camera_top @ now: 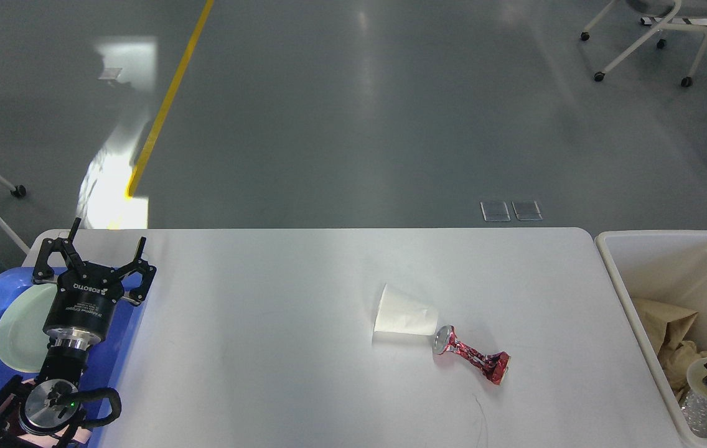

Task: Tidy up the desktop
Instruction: 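Lower the right gripper into the bin and release the cup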

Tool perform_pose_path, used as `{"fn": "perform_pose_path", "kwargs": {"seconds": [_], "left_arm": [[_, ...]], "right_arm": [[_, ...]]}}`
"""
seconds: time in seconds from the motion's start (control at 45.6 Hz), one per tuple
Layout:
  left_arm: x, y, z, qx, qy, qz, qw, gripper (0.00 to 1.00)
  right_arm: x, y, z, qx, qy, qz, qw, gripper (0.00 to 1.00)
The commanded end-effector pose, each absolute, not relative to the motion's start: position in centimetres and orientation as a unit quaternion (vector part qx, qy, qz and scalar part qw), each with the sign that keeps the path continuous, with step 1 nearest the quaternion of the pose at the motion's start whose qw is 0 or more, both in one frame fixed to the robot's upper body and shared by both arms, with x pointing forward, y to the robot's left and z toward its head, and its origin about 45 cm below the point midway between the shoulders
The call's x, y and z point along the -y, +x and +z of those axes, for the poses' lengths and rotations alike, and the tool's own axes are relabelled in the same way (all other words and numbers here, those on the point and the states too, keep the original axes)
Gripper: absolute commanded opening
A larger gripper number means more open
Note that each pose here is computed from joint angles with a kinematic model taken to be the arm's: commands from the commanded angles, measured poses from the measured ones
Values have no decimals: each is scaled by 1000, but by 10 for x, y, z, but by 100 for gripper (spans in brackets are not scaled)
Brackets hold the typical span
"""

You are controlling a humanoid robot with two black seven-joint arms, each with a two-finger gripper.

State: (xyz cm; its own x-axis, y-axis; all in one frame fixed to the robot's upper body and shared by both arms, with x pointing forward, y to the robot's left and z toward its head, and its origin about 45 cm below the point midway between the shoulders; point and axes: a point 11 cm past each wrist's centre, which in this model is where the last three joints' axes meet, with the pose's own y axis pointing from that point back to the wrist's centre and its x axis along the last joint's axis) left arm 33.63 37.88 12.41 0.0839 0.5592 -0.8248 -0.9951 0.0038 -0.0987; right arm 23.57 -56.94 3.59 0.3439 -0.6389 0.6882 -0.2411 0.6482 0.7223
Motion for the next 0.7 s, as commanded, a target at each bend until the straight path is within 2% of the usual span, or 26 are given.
{"fn": "perform_pose_path", "kwargs": {"seconds": [0.0, 0.526, 0.68], "left_arm": [[-379, 336, 124, -301, -361, 607, 641, 97], [-379, 336, 124, -302, -362, 606, 641, 97], [-379, 336, 124, -302, -362, 606, 641, 97]], "right_arm": [[570, 239, 38, 564, 389, -130, 716, 100], [567, 245, 40, 565, 393, -127, 714, 100], [563, 258, 47, 570, 400, -124, 707, 100]]}}
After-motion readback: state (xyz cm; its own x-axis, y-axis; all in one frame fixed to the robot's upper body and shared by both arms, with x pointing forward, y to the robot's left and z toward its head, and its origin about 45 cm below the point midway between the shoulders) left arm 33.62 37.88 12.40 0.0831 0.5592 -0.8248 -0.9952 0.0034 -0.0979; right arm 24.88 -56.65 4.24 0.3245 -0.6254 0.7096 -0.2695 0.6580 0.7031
